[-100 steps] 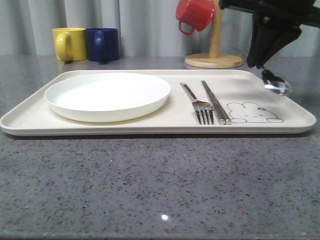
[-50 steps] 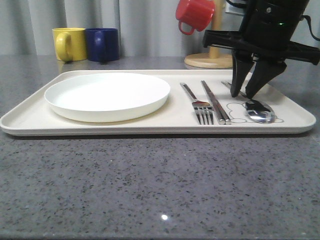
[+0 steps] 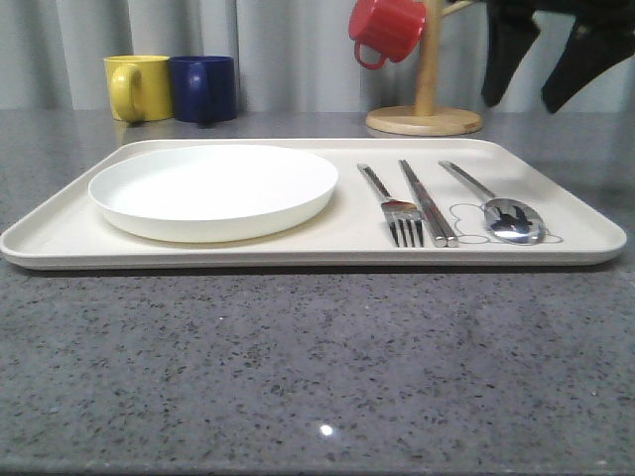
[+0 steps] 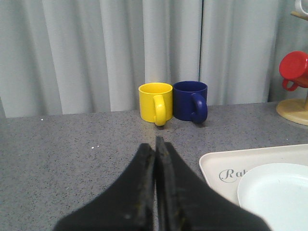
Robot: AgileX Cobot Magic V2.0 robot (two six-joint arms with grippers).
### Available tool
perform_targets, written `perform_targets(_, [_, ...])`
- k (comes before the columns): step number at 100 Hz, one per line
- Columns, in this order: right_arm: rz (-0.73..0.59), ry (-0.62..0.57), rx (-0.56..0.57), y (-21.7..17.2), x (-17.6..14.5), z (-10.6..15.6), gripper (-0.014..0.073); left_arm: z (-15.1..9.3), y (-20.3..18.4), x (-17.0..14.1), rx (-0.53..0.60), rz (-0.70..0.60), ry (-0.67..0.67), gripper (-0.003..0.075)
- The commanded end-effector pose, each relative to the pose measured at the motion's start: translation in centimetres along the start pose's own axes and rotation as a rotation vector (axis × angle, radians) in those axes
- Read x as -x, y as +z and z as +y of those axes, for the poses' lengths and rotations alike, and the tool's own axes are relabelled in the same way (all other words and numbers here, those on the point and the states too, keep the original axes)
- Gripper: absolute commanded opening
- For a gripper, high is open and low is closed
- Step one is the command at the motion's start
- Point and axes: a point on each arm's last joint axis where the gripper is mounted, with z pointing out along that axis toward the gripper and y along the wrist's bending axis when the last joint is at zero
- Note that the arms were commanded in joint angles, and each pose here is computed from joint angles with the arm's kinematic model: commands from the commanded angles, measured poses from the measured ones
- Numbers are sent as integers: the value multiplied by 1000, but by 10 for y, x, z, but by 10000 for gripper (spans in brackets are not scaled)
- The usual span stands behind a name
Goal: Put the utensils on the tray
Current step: 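Open the right gripper and lift it away from the spoon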
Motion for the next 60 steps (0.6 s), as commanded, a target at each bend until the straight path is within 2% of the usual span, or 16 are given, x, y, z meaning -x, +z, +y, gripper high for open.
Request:
perform_targets(1, [-149, -23, 2, -45, 10, -13, 401, 3, -1, 16, 32, -99, -11, -18])
perform_targets(25, [-265, 14, -48, -84, -11, -51, 401, 3, -1, 16, 32, -99, -11, -18])
perform_targets(60, [-534, 3, -13, -120, -96, -68, 401, 3, -1, 16, 32, -99, -11, -18])
